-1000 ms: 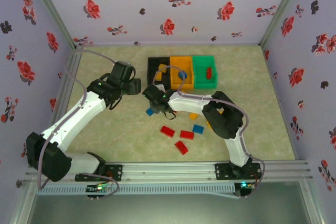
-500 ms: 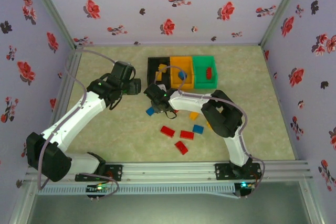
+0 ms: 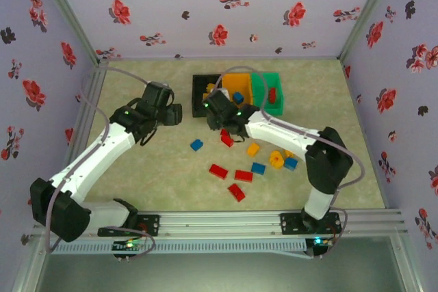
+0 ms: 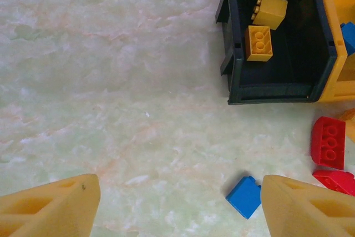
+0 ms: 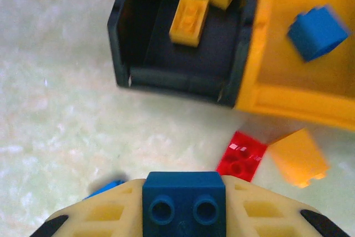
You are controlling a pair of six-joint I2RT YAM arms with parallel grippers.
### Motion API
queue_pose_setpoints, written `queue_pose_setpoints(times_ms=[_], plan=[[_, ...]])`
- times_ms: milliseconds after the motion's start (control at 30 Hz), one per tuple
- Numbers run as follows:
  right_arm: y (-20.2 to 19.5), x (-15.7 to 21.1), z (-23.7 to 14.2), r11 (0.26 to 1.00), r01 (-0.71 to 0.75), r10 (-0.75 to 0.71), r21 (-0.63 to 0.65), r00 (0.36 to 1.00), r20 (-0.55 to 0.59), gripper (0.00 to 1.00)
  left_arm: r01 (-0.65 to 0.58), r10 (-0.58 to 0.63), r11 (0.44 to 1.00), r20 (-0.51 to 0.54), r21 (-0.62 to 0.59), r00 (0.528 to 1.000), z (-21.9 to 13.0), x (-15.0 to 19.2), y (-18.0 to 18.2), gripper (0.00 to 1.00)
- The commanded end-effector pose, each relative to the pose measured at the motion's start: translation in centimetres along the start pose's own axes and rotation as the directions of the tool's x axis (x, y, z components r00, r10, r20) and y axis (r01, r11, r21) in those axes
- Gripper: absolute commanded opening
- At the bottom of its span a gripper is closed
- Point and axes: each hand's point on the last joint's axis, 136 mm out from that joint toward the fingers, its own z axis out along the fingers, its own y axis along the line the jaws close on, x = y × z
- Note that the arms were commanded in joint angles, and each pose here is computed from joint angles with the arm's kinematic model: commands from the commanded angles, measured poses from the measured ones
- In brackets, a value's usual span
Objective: Sort the legos into containers by color
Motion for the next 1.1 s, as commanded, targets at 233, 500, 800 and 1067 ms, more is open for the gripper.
queue_pose_setpoints(times_ms=[233, 500, 800, 1067], plan=[[-6.2, -7.1, 2.0, 0.998, -0.005, -0.002, 0.069, 0.996, 0.091, 0.31, 0.037, -0.036, 0.999, -0.035, 0.025, 0.999, -0.3, 2.3, -0.1, 0.76], [-9.2, -9.7, 7.6, 0.995, -0.068, 0.063, 0.072, 0.996, 0.061, 0.32, 0.031, -0.028, 0.998, -0.06, 0.048, 0.998, -0.3, 3.9, -1.2, 0.76], [-9.4, -11.5, 9.3, 0.996, -0.067, 0.065, 0.052, 0.997, 0.042, 0.46, 0.023, -0.018, 0.997, -0.069, 0.068, 0.997, -0.1, 4.6, -2.3, 0.76], [-9.7, -10.4, 6.2, 0.997, -0.068, 0.065, 0.046, 0.996, 0.057, 0.48, 0.005, 0.003, 0.996, -0.097, 0.086, 0.995, 0.6, 5.4, -3.5, 0.76]])
